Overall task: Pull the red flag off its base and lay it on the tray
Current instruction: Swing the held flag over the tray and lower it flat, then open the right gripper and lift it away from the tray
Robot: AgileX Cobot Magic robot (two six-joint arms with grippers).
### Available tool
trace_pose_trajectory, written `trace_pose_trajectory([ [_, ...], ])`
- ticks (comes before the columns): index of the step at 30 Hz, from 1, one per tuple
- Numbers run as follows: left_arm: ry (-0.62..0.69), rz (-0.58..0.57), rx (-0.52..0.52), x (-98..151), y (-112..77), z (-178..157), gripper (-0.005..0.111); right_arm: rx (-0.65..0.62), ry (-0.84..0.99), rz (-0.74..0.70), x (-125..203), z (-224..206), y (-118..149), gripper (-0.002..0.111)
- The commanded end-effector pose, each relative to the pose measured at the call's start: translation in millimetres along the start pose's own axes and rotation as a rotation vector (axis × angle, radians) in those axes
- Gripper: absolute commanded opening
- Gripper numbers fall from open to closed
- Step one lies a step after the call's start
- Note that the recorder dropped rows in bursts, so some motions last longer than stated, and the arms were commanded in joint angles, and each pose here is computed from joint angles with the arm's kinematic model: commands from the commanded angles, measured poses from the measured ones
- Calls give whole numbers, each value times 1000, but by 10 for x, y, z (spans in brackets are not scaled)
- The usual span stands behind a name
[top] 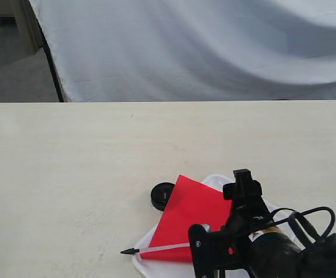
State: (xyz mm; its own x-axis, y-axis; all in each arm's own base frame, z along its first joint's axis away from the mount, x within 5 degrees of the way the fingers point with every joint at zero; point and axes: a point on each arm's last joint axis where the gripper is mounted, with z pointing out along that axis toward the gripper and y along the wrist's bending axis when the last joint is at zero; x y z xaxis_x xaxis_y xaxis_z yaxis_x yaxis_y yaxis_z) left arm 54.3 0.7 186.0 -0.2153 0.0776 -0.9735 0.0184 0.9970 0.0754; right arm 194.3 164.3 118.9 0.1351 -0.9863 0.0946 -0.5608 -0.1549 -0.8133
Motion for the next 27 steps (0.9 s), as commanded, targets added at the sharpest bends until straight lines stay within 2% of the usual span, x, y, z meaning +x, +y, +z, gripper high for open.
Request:
trace_pose_trajectory([
  [1, -5, -2, -3, -1, 2, 1, 1, 122, 49, -4, -17, -61, -74, 70],
  [2, -5, -2, -3, -1, 2, 1, 1, 159, 66, -5, -10, -74, -103, 64],
  [3, -5, -2, -3, -1, 2, 1, 1, 202, 84, -2, -2, -91, -136, 53],
  [5, -5, -2, -3, -1, 2, 1, 1, 293, 130, 38, 44, -115, -214, 25],
  [6, -5, -2, -3, -1, 2, 1, 1, 341, 150, 75, 67, -131, -252, 7],
  [7, -5, -2, -3, -1, 2, 1, 1, 377, 157, 133, 84, -143, -277, 1],
  [9, -5, -2, -3, -1, 2, 1, 1, 375, 160, 196, 92, -141, -288, 0],
  [13, -5, -2, -3, -1, 2, 1, 1, 277, 142, 313, 8, -90, -292, 0],
  [19, -5, -2, -3, -1, 2, 1, 1, 157, 41, 672, -282, -26, -494, 0],
  [25, -5, -2, -3, -1, 2, 1, 1, -95, -237, 982, -768, -36, -797, 0],
  [27, -5, -2, -3, -1, 2, 1, 1, -248, -340, 1070, -909, -47, -923, 0],
])
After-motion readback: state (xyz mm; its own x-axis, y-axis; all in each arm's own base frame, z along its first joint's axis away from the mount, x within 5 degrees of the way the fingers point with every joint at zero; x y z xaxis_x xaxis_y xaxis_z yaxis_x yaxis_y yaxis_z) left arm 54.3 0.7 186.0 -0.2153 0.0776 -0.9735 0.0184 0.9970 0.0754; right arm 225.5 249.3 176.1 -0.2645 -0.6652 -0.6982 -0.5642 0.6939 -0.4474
